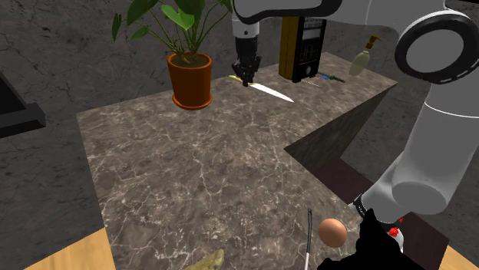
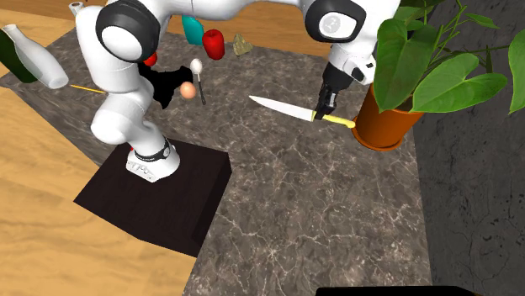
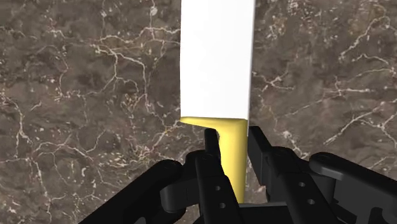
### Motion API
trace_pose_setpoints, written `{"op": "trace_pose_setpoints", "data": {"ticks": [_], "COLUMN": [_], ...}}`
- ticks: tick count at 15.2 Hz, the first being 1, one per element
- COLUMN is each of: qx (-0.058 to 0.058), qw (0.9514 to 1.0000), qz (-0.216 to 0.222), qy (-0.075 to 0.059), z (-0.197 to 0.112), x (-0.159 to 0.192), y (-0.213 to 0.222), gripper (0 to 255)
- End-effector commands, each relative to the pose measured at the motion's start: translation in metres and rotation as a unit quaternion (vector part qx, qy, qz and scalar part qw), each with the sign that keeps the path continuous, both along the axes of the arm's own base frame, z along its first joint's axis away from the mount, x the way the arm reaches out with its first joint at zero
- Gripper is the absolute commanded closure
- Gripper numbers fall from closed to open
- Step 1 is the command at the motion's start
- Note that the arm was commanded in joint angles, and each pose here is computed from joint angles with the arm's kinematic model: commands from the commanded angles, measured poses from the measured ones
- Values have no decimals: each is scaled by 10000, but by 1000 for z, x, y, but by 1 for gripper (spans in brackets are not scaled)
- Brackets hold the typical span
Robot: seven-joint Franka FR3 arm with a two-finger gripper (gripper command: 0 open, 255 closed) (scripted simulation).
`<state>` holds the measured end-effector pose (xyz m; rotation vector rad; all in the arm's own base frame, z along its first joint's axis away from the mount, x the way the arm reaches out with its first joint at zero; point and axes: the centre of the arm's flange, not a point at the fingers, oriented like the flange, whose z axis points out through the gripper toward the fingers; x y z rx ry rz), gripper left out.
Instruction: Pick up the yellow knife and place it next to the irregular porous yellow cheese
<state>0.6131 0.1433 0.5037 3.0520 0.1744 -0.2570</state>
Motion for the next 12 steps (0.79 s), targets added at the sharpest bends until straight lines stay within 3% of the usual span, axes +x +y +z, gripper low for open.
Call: {"op": "trace_pose_setpoints", "data": {"ticks": [1,12], "qx": [-5,-5], "qw": [10000,10000], "qz": [-8,-8], "qy": [1,1], "z": [-3,-3], "x": [-22,-131], "y": [15,111], "gripper": [255,255]}}
